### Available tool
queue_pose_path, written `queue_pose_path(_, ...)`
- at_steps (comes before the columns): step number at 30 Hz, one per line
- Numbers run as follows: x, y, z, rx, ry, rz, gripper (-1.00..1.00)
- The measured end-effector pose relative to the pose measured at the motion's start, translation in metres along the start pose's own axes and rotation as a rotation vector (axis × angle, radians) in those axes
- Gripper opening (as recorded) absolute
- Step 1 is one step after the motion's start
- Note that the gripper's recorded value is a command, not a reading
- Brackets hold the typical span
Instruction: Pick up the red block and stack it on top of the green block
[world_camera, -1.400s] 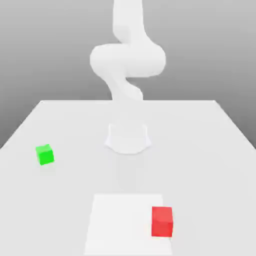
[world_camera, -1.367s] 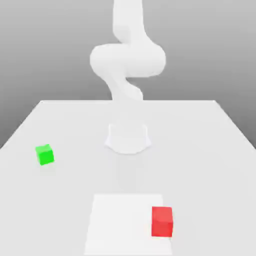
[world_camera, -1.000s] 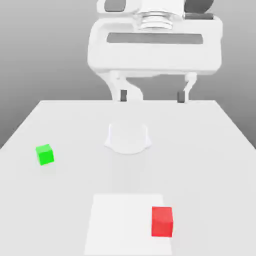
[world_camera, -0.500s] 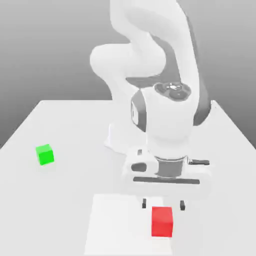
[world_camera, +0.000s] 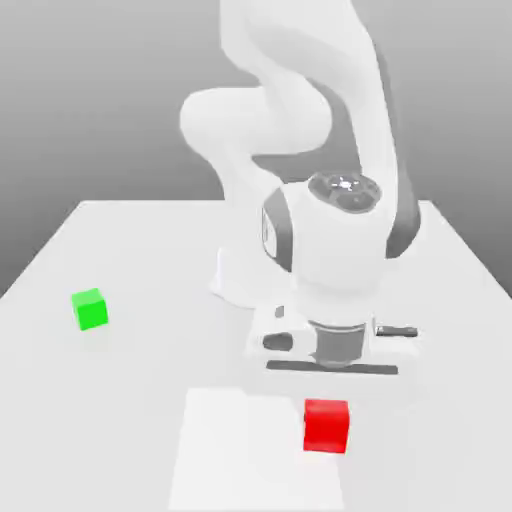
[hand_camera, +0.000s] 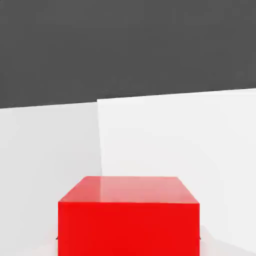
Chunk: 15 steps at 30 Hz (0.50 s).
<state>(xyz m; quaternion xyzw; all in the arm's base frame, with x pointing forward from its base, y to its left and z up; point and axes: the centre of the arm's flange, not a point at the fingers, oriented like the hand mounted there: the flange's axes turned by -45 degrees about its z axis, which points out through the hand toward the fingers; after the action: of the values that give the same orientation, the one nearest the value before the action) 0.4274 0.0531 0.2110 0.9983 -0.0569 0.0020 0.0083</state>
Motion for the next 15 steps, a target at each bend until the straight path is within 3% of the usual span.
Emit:
queue_pose_path(7, -0.024, 0.184, -0.020, -0.069, 0.001, 0.314, -1.00)
queue_pose_path(15, -0.115, 0.311, -0.035, -0.082, -0.014, 0.583, -1.00)
